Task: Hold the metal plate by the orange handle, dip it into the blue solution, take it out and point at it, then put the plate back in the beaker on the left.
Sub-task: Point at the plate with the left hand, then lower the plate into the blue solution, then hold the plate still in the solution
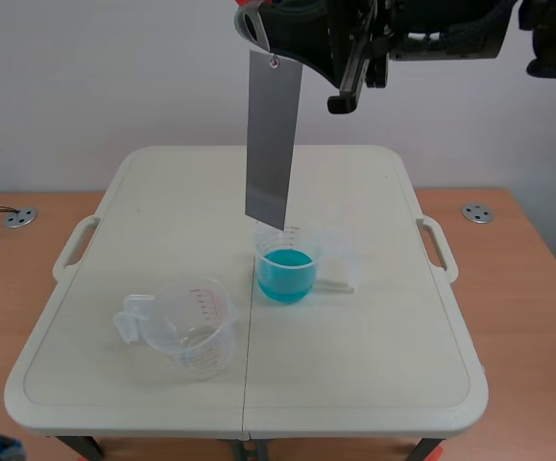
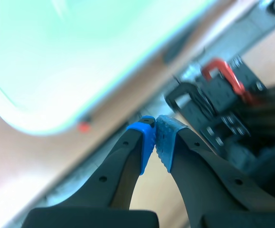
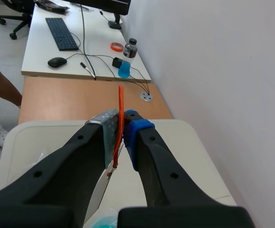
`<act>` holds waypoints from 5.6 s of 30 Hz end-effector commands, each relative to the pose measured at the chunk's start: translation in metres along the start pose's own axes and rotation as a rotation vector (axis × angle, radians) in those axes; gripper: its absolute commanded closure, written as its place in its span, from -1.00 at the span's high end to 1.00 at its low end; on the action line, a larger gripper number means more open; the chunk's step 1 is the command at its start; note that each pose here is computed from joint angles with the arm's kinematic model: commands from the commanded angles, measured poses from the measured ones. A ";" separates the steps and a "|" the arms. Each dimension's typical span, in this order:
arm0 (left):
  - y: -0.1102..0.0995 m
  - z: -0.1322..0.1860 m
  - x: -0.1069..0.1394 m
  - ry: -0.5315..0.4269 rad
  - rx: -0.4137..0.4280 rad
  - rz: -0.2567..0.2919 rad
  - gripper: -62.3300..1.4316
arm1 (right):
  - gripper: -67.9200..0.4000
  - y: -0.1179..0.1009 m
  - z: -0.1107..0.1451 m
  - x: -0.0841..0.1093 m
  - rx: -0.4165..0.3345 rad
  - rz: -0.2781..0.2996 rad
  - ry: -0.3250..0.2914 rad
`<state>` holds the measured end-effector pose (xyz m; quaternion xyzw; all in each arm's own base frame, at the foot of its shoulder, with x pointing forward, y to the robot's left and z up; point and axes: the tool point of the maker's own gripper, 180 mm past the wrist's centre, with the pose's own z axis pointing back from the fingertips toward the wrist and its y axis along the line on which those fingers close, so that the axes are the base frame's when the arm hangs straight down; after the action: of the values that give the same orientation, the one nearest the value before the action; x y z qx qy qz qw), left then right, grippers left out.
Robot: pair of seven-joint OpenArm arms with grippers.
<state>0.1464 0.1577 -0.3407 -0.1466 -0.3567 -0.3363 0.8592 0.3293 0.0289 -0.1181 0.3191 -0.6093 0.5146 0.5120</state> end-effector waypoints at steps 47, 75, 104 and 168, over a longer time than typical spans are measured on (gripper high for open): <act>0.019 -0.146 0.219 -0.441 0.005 -0.343 -0.81 | -0.95 -0.045 0.005 -0.026 -0.105 -0.021 0.008; 0.042 -0.140 0.218 -0.445 0.106 -0.346 -0.81 | -0.95 -0.045 0.005 -0.025 -0.105 -0.021 0.005; 0.105 0.031 -0.041 0.085 0.371 -0.050 -0.81 | -0.95 -0.044 0.001 -0.026 -0.104 -0.030 -0.001; -0.167 0.060 -0.170 0.418 -0.151 0.366 -0.81 | -0.95 -0.002 -0.014 -0.176 -0.090 -0.211 0.235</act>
<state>-0.0846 0.1474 -0.4198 -0.1934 -0.1137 -0.2256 0.9480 0.3794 0.0203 -0.2895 0.3041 -0.5323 0.4534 0.6470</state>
